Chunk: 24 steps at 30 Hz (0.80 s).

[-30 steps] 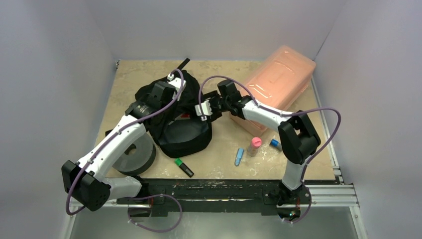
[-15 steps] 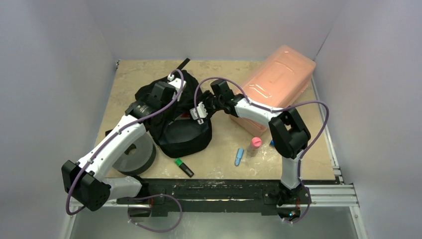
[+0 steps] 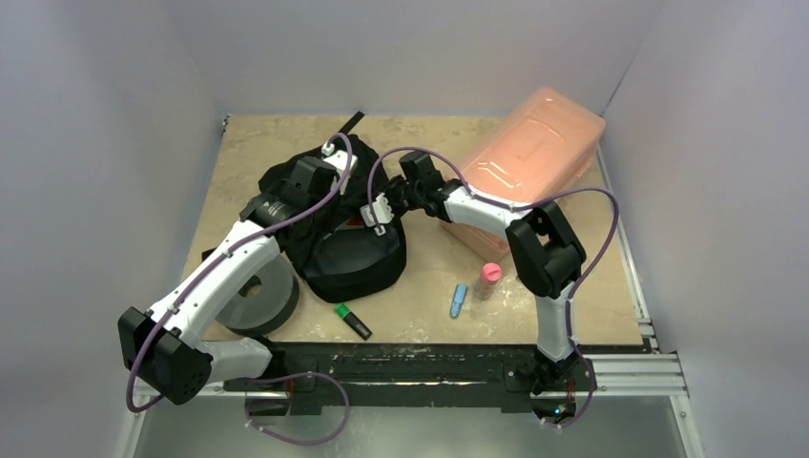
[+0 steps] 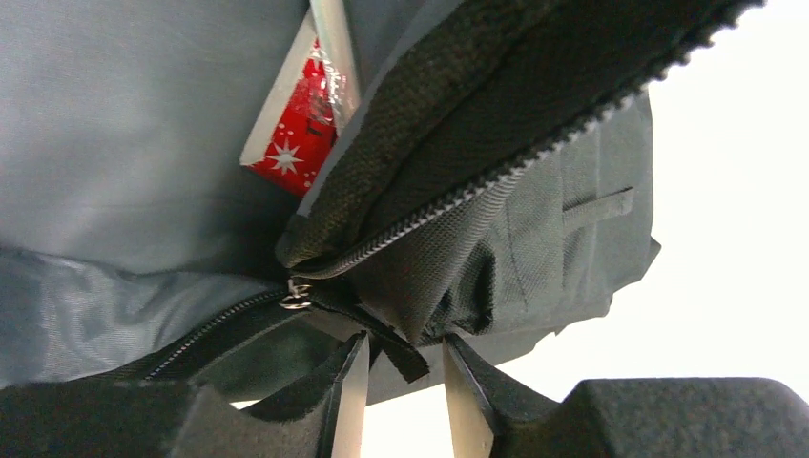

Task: Pack the student bag
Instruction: Zip the student bag at the center of the board.

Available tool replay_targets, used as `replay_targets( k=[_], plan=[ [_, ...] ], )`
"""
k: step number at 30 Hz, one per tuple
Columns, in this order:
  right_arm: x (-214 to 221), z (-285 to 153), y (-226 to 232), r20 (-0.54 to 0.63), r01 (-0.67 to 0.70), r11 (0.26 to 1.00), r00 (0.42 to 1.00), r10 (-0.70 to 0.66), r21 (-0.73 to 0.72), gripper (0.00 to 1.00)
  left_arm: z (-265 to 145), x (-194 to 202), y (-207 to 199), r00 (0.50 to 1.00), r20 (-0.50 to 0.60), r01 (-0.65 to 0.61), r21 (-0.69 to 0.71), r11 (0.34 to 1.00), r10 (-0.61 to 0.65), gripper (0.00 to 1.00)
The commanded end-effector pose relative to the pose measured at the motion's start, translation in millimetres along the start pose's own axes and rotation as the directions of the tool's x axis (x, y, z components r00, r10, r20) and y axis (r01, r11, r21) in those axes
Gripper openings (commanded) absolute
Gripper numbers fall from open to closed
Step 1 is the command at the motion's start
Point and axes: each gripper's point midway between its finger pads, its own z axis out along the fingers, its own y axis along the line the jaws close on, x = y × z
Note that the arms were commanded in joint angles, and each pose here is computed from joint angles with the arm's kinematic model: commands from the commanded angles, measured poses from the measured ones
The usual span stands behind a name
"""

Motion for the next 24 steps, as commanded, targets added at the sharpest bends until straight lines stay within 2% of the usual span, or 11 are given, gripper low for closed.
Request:
replay_targets(
  k=[1, 7, 13, 17, 20, 21, 22, 24],
  plan=[
    [1.4, -0.2, -20.0, -0.023, 0.022, 0.997, 1.0, -0.02, 0.072, 0.35, -8.3, -6.1, 3.6, 1.0, 0.025, 0.001, -0.001, 1.0, -0.001, 0.0],
    [5.2, 5.5, -17.5, -0.026, 0.01, 0.994, 1.0, -0.007, 0.111, 0.41, -7.3, -5.3, 3.7, 1.0, 0.024, 0.004, -0.002, 1.0, -0.004, 0.0],
    [5.3, 11.1, -7.2, -0.016, -0.008, 0.996, 1.0, 0.009, 0.086, 0.35, -7.1, -5.2, 3.9, 1.0, 0.023, 0.003, -0.003, 1.0, -0.003, 0.0],
    [3.3, 7.9, -4.8, -0.015, -0.023, 0.997, 1.0, 0.025, 0.079, 0.25, -6.6, -4.4, 5.4, 1.0, 0.021, 0.004, -0.012, 1.0, -0.004, 0.0],
    [3.5, 0.3, -0.9, -0.034, -0.054, 0.997, 0.998, 0.056, 0.058, 0.04, -6.0, -4.1, 5.8, 1.0, 0.018, 0.012, -0.017, 1.0, -0.012, 0.0],
    [1.8, -3.1, 2.6, -0.036, -0.074, 0.996, 0.996, 0.076, 0.042, 0.0, -6.2, -4.6, 5.9, 1.0, 0.019, 0.02, -0.017, 1.0, -0.02, 0.0],
    [1.2, -6.5, 5.6, -0.039, -0.102, 0.994, 0.994, 0.103, 0.033, 0.0, -6.5, -5.2, 6.4, 0.999, 0.02, 0.034, -0.019, 0.999, -0.034, 0.0],
    [-1.9, -12.4, 15.3, -0.038, -0.154, 0.988, 0.987, 0.155, 0.019, 0.0, -8.7, -7.5, 9.3, 0.997, 0.033, 0.076, -0.022, 0.997, -0.075, 0.08]
  ],
)
